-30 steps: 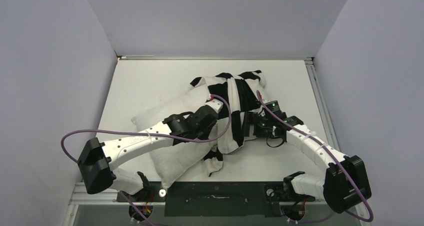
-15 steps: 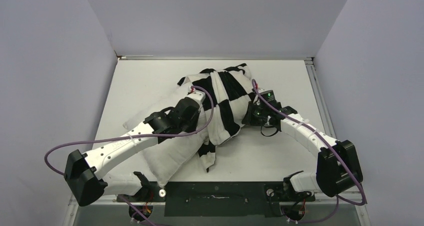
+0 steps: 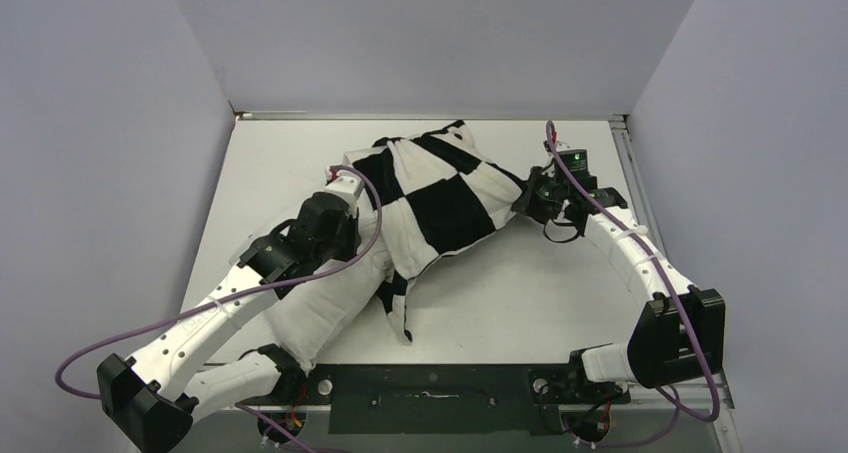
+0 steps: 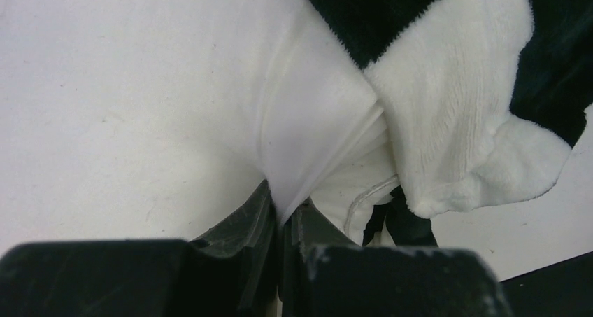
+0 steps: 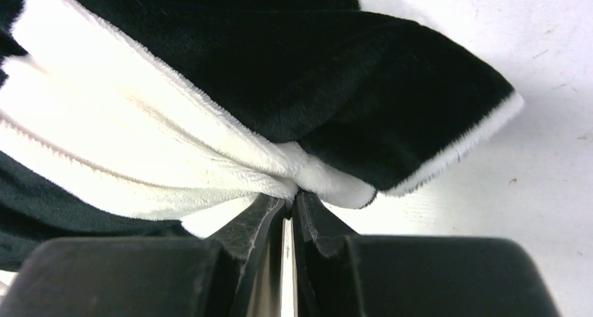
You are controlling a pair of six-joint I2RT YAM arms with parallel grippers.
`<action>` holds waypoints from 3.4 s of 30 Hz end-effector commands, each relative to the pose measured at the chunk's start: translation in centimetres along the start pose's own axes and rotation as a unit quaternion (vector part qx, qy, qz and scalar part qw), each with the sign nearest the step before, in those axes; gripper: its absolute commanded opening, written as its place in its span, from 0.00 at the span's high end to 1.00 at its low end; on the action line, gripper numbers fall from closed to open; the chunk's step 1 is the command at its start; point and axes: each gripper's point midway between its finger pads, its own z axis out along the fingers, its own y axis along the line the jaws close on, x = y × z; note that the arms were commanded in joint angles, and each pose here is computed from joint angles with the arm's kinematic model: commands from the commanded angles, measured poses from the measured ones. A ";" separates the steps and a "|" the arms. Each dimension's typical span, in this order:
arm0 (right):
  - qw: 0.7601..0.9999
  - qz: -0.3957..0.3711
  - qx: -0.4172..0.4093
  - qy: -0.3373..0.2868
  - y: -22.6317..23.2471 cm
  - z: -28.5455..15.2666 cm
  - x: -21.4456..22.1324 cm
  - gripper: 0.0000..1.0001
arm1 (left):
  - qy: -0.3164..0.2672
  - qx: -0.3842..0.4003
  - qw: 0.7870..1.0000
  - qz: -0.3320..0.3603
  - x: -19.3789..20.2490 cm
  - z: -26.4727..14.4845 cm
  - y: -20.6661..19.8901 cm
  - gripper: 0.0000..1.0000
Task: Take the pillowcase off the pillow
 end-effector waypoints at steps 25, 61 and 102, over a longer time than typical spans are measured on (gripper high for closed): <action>0.963 -0.230 -0.135 -0.036 19.2 -3.8 9.7 0.00 | -0.019 0.013 0.999 -0.024 0.4 0.3 2.2 1.00; 0.986 -0.075 0.112 -0.096 0.8 -3.8 -2.4 0.95 | -0.039 0.017 0.999 -0.033 0.0 -0.4 3.4 1.00; 0.964 -0.166 -0.093 -0.187 8.3 -8.4 -6.1 0.06 | 0.001 0.086 0.985 -0.147 -6.8 4.1 2.4 0.10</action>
